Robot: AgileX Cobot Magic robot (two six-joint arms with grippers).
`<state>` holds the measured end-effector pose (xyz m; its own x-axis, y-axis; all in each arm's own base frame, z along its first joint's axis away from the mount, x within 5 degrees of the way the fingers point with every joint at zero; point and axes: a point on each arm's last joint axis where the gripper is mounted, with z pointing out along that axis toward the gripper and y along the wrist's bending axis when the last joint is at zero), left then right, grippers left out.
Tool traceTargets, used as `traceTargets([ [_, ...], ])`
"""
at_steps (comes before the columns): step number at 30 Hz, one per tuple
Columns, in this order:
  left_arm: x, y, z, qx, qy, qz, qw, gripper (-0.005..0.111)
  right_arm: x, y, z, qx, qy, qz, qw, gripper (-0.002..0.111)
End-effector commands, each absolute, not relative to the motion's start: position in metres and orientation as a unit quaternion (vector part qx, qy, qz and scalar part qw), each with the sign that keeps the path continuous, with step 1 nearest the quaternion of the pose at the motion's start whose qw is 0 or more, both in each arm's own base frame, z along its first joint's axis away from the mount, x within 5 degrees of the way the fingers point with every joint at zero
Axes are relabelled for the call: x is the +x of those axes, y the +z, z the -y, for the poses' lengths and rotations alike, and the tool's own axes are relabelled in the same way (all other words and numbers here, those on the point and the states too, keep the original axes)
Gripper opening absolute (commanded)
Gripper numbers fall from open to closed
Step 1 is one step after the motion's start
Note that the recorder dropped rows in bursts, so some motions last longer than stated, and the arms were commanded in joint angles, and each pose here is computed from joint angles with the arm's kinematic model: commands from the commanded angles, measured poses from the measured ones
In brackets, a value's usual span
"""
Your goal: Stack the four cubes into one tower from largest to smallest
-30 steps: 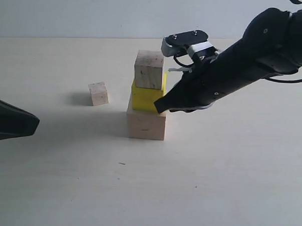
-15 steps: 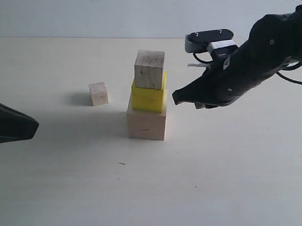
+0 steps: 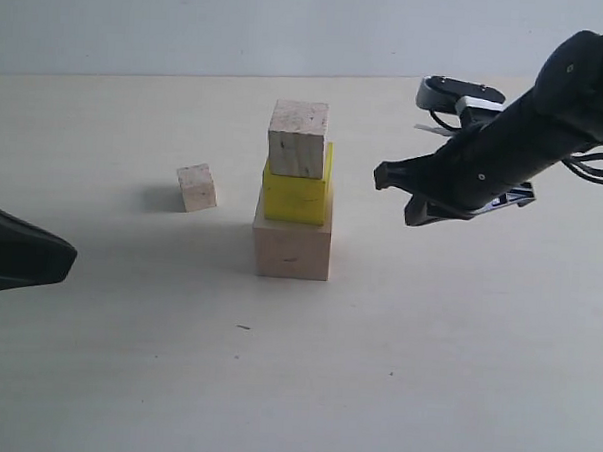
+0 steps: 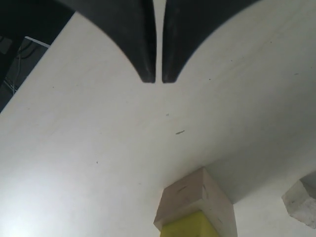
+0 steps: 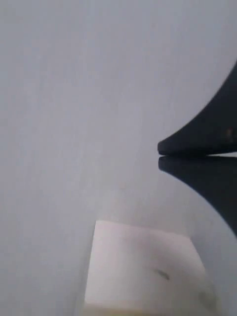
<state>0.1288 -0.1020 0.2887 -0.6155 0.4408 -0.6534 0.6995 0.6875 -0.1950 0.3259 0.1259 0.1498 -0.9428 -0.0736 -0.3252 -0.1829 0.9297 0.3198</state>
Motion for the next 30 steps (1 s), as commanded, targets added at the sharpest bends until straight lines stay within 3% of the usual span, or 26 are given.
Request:
traceTargets([
  [1,0.129,0.288,0.102,0.327,-0.223,-0.871,0.29,0.002,0.341,0.156,-0.137,-0.07,0.219,-0.96,0.157,0.0],
  [18,0.129,0.288,0.103,0.322,-0.226,-0.871,0.295,0.0,0.362,0.173,-0.155,-0.097,0.288,-0.938,0.167,0.0],
  [30,0.129,0.288,0.103,0.322,-0.226,-0.871,0.295,0.0,0.361,0.16,-0.162,-0.096,0.324,-0.931,0.14,0.0],
])
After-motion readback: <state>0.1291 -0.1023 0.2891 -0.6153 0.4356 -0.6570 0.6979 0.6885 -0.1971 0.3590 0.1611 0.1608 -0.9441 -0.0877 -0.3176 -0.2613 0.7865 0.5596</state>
